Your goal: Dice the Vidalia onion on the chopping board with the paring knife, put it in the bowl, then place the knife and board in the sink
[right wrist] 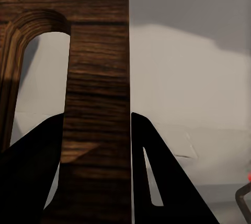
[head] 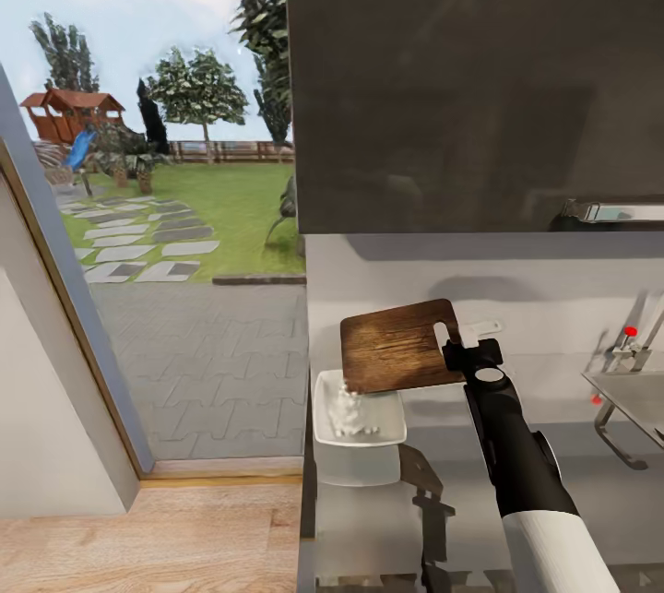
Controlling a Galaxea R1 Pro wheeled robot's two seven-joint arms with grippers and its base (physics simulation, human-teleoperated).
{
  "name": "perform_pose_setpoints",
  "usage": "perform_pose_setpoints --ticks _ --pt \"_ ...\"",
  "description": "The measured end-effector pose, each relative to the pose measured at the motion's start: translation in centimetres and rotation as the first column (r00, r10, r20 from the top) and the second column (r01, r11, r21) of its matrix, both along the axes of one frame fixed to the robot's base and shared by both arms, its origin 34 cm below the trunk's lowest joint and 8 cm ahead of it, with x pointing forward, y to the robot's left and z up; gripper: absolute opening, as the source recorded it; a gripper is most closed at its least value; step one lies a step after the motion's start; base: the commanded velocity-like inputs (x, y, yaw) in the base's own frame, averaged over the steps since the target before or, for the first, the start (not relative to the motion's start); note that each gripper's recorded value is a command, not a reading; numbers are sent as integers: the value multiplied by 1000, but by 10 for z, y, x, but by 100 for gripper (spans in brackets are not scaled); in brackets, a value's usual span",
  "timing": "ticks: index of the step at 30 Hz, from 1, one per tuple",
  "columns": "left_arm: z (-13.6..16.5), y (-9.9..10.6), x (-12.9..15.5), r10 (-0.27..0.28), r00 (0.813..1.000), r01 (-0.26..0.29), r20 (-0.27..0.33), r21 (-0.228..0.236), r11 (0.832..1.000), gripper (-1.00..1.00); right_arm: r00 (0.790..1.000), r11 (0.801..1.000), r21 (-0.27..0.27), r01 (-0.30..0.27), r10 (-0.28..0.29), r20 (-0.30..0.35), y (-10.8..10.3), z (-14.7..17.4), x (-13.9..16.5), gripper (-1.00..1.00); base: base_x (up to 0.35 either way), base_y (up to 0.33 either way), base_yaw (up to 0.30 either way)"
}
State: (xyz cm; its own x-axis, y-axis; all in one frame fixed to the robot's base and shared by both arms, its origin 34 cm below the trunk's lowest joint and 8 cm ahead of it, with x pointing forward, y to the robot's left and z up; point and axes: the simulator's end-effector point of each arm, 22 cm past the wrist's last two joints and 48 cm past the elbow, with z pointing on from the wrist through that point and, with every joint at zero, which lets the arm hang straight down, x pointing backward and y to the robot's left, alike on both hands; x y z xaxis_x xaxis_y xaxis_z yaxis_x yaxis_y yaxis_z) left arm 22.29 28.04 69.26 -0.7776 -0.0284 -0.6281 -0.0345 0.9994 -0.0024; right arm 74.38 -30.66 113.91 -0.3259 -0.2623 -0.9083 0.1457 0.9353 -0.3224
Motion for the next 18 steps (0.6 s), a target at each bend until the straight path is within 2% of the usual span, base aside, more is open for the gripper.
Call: perform_pose_setpoints --ticks 12,18 --pt "0 0 0 0 1000 0 1 0 1000 100 1000 1000 1 1 -1 0 0 0 0 -100 0 0 0" --pt "0 0 -1 0 1000 0 -3 1 1000 100 1000 1000 27 -7 7 -5 -1 -3 0 -100 0 0 0"
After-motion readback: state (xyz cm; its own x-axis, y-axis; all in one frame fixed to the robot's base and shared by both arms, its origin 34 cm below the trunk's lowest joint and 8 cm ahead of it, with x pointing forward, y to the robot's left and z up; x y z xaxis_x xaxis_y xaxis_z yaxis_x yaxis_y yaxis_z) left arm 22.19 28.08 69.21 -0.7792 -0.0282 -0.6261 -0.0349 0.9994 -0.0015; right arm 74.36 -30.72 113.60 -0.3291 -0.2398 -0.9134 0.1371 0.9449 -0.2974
